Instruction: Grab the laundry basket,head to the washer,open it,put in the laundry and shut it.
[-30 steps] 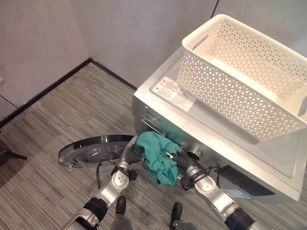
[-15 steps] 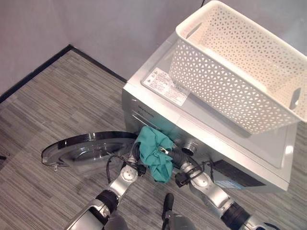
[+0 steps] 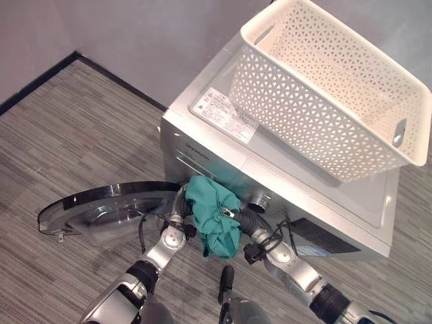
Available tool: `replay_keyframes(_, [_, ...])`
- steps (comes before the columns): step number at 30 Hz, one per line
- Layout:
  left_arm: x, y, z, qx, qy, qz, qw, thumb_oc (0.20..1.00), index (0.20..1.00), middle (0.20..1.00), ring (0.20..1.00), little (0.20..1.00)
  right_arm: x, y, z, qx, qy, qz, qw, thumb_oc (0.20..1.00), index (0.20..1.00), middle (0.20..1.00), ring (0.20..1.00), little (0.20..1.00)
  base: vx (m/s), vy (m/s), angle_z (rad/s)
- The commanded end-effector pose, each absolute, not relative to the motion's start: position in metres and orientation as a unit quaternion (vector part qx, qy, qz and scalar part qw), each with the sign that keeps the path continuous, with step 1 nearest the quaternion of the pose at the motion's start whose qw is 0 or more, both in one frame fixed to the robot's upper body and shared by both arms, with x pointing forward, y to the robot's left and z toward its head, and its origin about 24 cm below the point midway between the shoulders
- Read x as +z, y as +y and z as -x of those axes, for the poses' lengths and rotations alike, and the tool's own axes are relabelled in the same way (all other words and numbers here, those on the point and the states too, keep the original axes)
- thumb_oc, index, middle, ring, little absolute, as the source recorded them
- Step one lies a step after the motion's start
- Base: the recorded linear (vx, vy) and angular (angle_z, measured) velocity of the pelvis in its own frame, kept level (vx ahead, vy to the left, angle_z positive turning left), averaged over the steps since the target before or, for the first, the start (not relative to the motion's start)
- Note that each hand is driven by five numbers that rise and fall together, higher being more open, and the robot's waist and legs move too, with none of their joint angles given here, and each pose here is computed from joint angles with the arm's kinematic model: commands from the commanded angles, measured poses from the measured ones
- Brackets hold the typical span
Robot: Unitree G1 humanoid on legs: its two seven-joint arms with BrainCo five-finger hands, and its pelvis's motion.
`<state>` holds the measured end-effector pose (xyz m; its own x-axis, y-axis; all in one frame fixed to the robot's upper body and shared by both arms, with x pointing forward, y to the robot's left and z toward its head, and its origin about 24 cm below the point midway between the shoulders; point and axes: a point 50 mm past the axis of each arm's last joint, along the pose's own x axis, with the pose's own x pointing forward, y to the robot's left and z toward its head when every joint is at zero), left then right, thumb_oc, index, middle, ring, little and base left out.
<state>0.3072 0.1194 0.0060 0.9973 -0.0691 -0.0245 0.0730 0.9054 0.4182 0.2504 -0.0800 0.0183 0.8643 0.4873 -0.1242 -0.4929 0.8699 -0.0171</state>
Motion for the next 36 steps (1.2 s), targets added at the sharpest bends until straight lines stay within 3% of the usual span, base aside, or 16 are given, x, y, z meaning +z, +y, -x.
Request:
replay_keyframes(1, [0.092, 0.052, -0.335, -0.117, -0.177, -0.150, 0.966, 1.000, 1.000, 1.000, 1.000, 1.000, 0.061, -0.118, -0.285, 0.180, -0.034, 0.024, 0.983, 0.200, 0.200, 0.200, 0.200, 0.200, -0.01, -0.007, -0.05])
replay_keyframes(7, [0.085, 0.039, -0.329, -0.137, -0.153, -0.109, 0.973, 1.000, 1.000, 1.000, 1.000, 1.000, 0.060, -0.131, -0.287, 0.149, -0.032, 0.029, 0.988, 0.200, 0.200, 0.200, 0.200, 0.200, -0.01, -0.001, -0.04])
replay_keyframes(8, [0.083, 0.035, -0.328, -0.138, -0.145, -0.098, 0.975, 0.586, 0.586, 0.586, 0.586, 0.586, 0.061, -0.134, -0.289, 0.139, -0.033, 0.032, 0.989, 0.200, 0.200, 0.200, 0.200, 0.200, -0.01, -0.004, -0.04])
replay_keyframes(9, [0.083, 0.034, -0.328, -0.137, -0.143, -0.091, 0.976, 0.492, 0.492, 0.492, 0.492, 0.492, 0.062, -0.135, -0.290, 0.135, -0.035, 0.032, 0.990, 0.200, 0.200, 0.200, 0.200, 0.200, -0.01, -0.004, -0.04])
replay_keyframes(10, [0.083, 0.032, -0.328, -0.136, -0.141, -0.088, 0.977, 0.266, 0.266, 0.266, 0.266, 0.266, 0.062, -0.135, -0.291, 0.132, -0.035, 0.034, 0.990, 0.200, 0.200, 0.200, 0.200, 0.200, -0.01, 0.001, -0.04])
replay_keyframes(11, [0.083, 0.032, -0.328, -0.136, -0.141, -0.088, 0.977, 0.200, 0.200, 0.200, 0.200, 0.200, 0.062, -0.135, -0.291, 0.132, -0.035, 0.034, 0.990, 0.200, 0.200, 0.200, 0.200, 0.200, -0.01, -0.002, -0.07])
replay_keyframes(12, [0.083, 0.031, -0.329, -0.136, -0.138, -0.084, 0.977, 0.200, 0.200, 0.200, 0.200, 0.200, 0.064, -0.133, -0.293, 0.133, -0.039, 0.034, 0.990, 0.200, 0.200, 0.200, 0.200, 0.200, -0.01, -0.001, -0.08])
replay_keyframes(13, [0.082, 0.030, -0.329, -0.138, -0.135, -0.080, 0.978, 0.250, 0.250, 0.250, 0.250, 0.250, 0.064, -0.131, -0.293, 0.136, -0.039, 0.033, 0.989, 0.200, 0.200, 0.200, 0.200, 0.200, -0.01, -0.001, -0.06])
replay_keyframes(14, [0.082, 0.030, -0.329, -0.138, -0.135, -0.080, 0.978, 0.382, 0.382, 0.382, 0.382, 0.382, 0.064, -0.131, -0.293, 0.136, -0.039, 0.033, 0.989, 0.200, 0.200, 0.200, 0.200, 0.200, 0.00, -0.004, -0.04])
replay_keyframes(15, [0.083, 0.030, -0.329, -0.139, -0.134, -0.076, 0.978, 0.250, 0.250, 0.250, 0.250, 0.250, 0.063, -0.131, -0.293, 0.137, -0.037, 0.033, 0.989, 0.200, 0.200, 0.200, 0.200, 0.200, 0.00, 0.000, 0.00])
replay_keyframes(16, [0.083, 0.029, -0.329, -0.141, -0.135, -0.077, 0.978, 0.200, 0.200, 0.200, 0.200, 0.200, 0.062, -0.130, -0.293, 0.139, -0.034, 0.032, 0.989, 0.200, 0.200, 0.200, 0.200, 0.200, 0.00, 0.000, 0.00])
replay_keyframes(36, [0.077, 0.020, -0.320, -0.139, -0.106, 0.002, 0.985, 0.200, 0.200, 0.200, 0.200, 0.200, 0.033, -0.137, -0.282, 0.125, 0.026, 0.046, 0.991, 0.200, 0.200, 0.200, 0.200, 0.200, 0.00, 0.001, -0.02])
